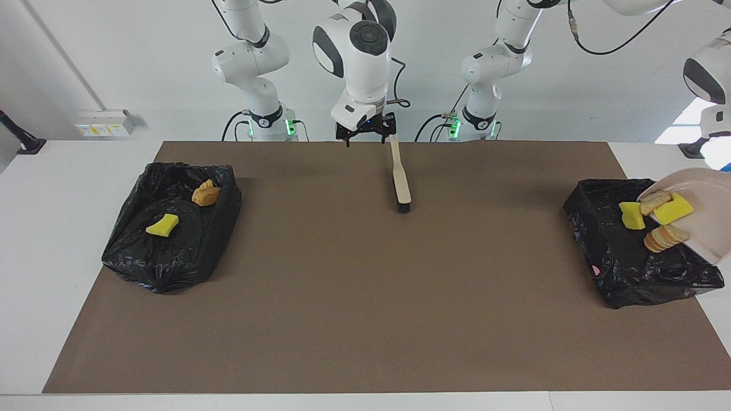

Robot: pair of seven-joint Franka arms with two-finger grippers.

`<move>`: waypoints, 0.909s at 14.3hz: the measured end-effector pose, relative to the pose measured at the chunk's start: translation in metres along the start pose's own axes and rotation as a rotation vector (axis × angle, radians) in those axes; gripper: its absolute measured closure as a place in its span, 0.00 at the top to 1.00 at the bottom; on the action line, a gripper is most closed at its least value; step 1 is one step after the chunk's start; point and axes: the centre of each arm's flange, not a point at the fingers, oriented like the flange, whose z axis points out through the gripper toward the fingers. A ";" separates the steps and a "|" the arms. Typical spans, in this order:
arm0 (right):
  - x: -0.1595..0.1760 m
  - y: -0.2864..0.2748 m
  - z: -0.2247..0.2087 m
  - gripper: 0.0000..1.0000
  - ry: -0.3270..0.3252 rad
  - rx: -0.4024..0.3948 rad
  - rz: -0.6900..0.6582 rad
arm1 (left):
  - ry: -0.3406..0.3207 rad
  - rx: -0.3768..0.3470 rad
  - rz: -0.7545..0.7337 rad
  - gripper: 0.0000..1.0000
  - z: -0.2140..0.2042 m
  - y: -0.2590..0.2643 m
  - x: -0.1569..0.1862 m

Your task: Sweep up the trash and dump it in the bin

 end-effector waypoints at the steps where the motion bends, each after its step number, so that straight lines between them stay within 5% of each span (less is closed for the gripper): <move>1: 0.007 0.013 -0.006 1.00 0.011 0.002 -0.008 | -0.018 0.012 0.016 0.31 -0.006 -0.005 0.005; 6: 0.039 0.093 -0.038 1.00 0.066 0.032 -0.047 | -0.063 0.044 0.015 0.31 -0.026 -0.022 0.000; 13: 0.066 0.209 -0.066 1.00 0.133 -0.053 -0.146 | -0.103 0.047 -0.005 0.31 -0.054 -0.028 -0.012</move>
